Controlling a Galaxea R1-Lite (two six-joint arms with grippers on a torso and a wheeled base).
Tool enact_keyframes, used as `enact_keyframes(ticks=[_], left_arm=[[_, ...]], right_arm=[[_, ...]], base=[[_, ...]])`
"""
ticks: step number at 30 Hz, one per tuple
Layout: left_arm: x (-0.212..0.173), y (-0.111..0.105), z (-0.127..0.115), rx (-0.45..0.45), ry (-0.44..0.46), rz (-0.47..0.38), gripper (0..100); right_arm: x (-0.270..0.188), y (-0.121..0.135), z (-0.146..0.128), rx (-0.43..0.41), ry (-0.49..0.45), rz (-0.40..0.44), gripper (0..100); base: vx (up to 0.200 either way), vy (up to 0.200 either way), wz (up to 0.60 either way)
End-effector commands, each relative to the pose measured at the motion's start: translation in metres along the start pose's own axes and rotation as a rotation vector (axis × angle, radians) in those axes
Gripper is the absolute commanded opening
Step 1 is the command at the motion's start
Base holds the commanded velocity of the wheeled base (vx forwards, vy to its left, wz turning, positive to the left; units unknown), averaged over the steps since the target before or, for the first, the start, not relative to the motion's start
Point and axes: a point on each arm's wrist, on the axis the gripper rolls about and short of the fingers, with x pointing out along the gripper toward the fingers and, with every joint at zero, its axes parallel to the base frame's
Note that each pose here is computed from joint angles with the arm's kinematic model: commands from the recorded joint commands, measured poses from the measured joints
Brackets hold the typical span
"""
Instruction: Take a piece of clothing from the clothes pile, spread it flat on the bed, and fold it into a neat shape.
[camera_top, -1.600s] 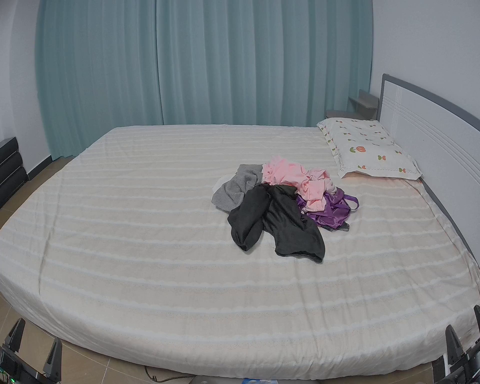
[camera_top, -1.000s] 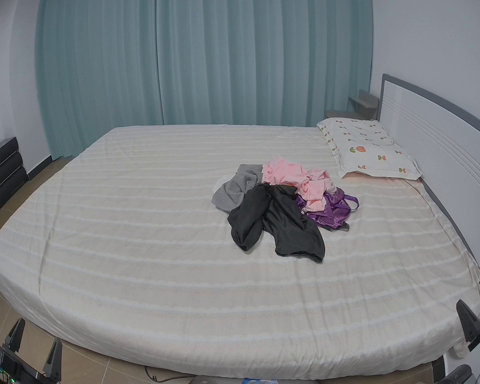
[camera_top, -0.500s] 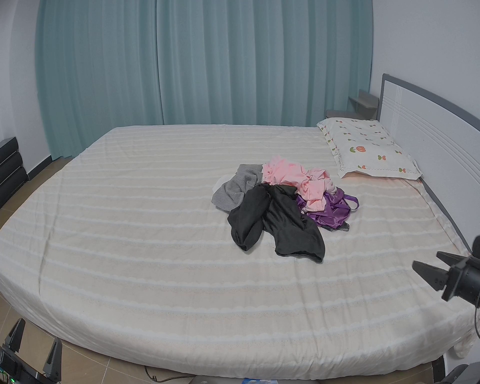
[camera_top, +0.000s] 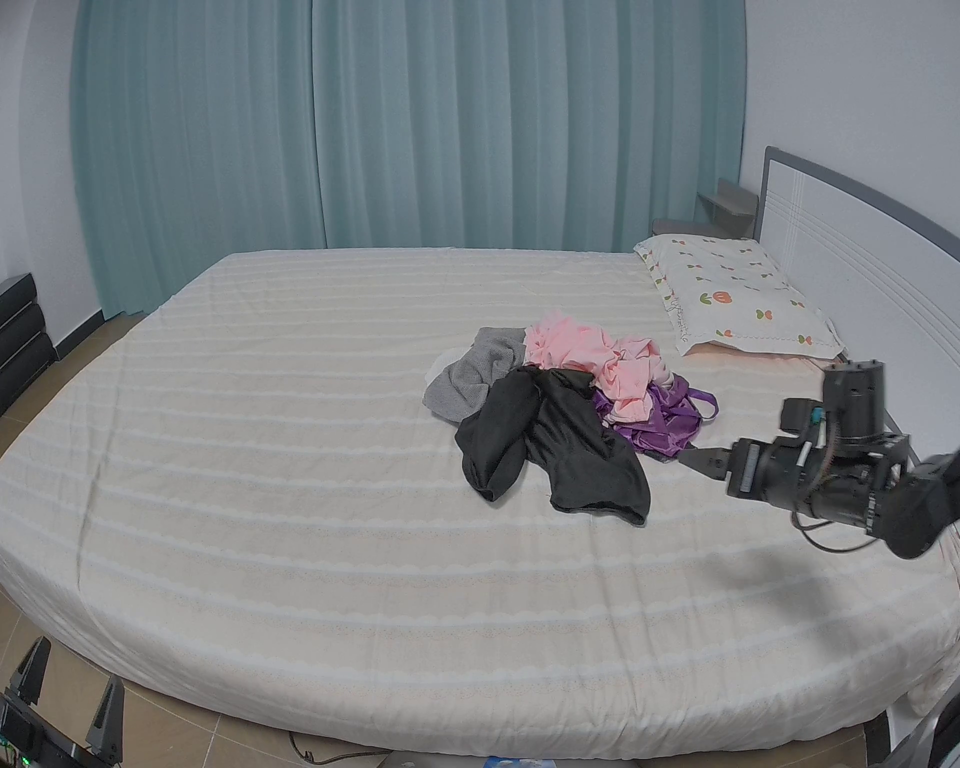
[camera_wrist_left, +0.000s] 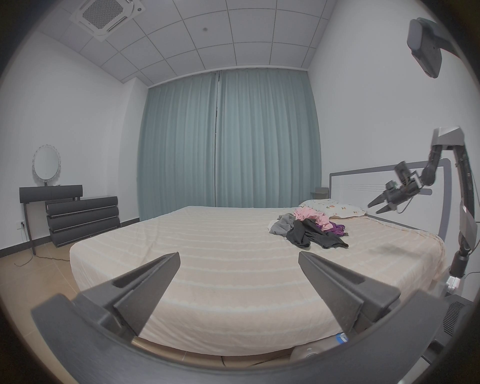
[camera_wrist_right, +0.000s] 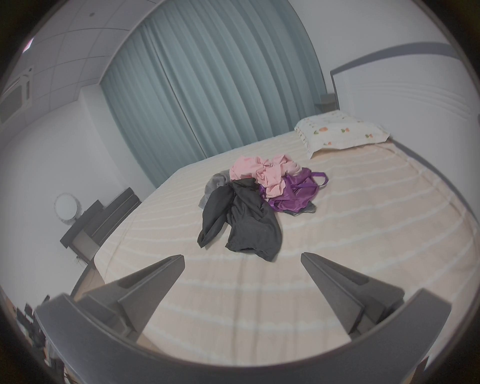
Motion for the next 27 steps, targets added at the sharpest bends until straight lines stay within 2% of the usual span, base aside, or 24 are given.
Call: enact_keyframes(ticks=[1,4,11,18,27], left_arm=[[0.001,0.0,-0.005,0.002,0.011,0.001,100],[0.001,0.0,-0.005,0.002,0.011,0.001,100],[0.001,0.0,-0.005,0.002,0.013,0.001,100],[0.001,0.0,-0.005,0.002,0.011,0.001,100],[0.001,0.0,-0.005,0.002,0.013,0.002,100]], right_arm=[[0.146,0.002,-0.038,0.12,0.112,-0.062,100],[0.17,-0.004,-0.048,0.151,0.117,-0.089,100],[0.201,-0.015,-0.055,0.162,0.149,-0.158,100],[0.21,-0.024,-0.046,0.169,0.129,-0.218,100],[0.218,-0.025,-0.057,0.163,0.159,-0.236,100]], base=[[0.0,0.0,0.0],[0.0,0.0,0.0],[0.0,0.0,0.0],[0.0,0.0,0.0],[0.0,0.0,0.0]])
